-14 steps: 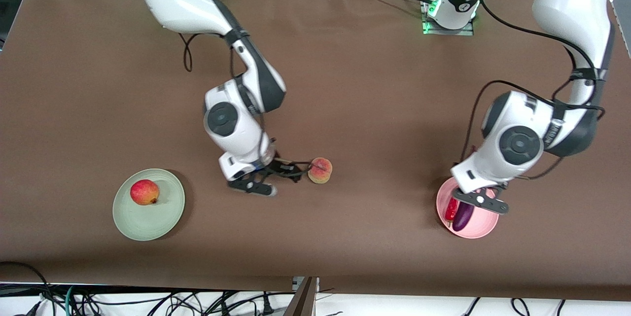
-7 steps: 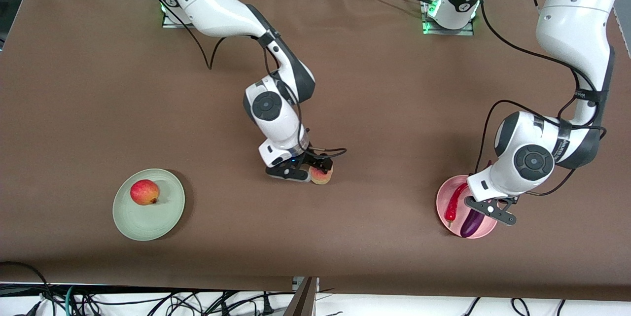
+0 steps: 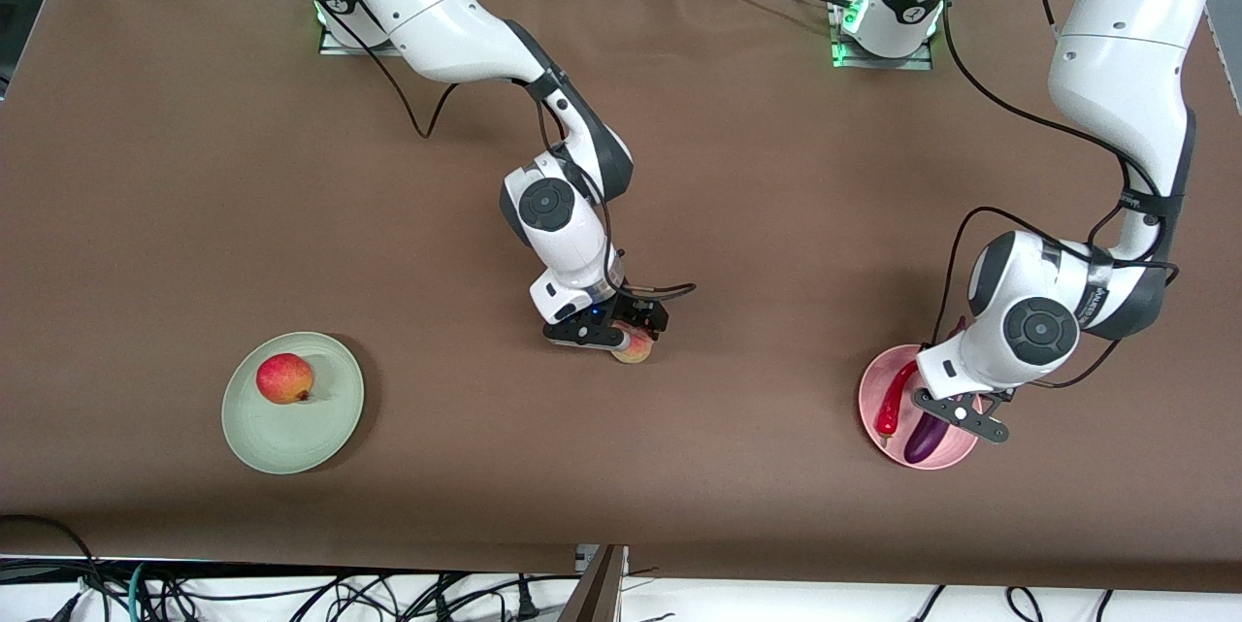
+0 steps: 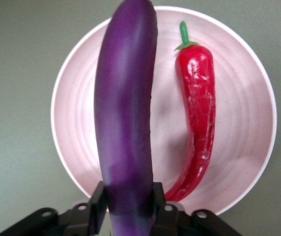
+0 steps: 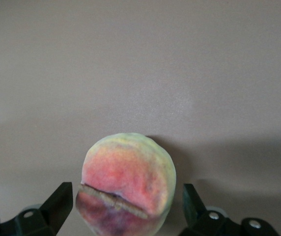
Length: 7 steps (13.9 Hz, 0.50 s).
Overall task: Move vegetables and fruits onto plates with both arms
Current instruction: 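Grasp the peach with the right gripper while the left gripper places the eggplant, then carry the peach to the green plate while the left gripper withdraws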
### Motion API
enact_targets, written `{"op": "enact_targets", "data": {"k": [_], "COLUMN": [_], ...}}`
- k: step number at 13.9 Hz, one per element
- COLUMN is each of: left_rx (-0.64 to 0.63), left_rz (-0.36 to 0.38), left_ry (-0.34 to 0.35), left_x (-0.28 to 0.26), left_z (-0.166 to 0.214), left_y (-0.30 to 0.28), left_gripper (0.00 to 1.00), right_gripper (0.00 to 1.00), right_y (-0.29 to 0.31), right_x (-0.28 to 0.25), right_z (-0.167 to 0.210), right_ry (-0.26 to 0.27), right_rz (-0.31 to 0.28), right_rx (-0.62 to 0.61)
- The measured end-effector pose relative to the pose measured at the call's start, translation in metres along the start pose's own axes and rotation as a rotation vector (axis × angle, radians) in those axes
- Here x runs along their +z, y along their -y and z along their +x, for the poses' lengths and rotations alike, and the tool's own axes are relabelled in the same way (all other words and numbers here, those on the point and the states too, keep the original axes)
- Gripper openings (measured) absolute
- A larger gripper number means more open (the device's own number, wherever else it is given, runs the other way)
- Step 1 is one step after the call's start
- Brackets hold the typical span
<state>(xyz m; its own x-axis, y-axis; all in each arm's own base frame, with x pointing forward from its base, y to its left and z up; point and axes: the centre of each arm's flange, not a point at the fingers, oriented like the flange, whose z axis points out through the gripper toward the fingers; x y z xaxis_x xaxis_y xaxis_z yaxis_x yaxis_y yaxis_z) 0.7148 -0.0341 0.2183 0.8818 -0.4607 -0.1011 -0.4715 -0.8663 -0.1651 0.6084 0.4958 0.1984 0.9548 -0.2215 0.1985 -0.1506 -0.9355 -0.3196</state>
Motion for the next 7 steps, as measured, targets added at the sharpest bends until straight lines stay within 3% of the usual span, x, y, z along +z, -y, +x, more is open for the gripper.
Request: {"op": "enact_targets", "data": {"k": [1,3,5,7], "left_rx": [0.000,-0.001,-0.006,-0.024], "left_rz": [0.000,0.003,0.011,0.031], "left_ry": [0.000,-0.009,-0.034,-0.075], "left_x": [0.001,-0.003,-0.016,-0.052], "left_z": [0.000,0.002,0.006,0.009], "left_y": [0.000,0.001,0.004,0.014], "left_gripper": [0.60,0.78,0.99,1.00], "right_gripper": [0.97,0.81,0.81,0.81], "right_y": [-0.001,0.000,-0.004,-0.015], "right_x": [0.003,0.003,0.002,-0.003], "right_z": [-0.001,0.000,0.005,0.021], "right_ry": [-0.011,-0.025,-0.039,-0.055], "right_rz": [0.000,-0.001,-0.010,-0.044], "right_rx": [-0.011,-0.027,-0.031,-0.032]}}
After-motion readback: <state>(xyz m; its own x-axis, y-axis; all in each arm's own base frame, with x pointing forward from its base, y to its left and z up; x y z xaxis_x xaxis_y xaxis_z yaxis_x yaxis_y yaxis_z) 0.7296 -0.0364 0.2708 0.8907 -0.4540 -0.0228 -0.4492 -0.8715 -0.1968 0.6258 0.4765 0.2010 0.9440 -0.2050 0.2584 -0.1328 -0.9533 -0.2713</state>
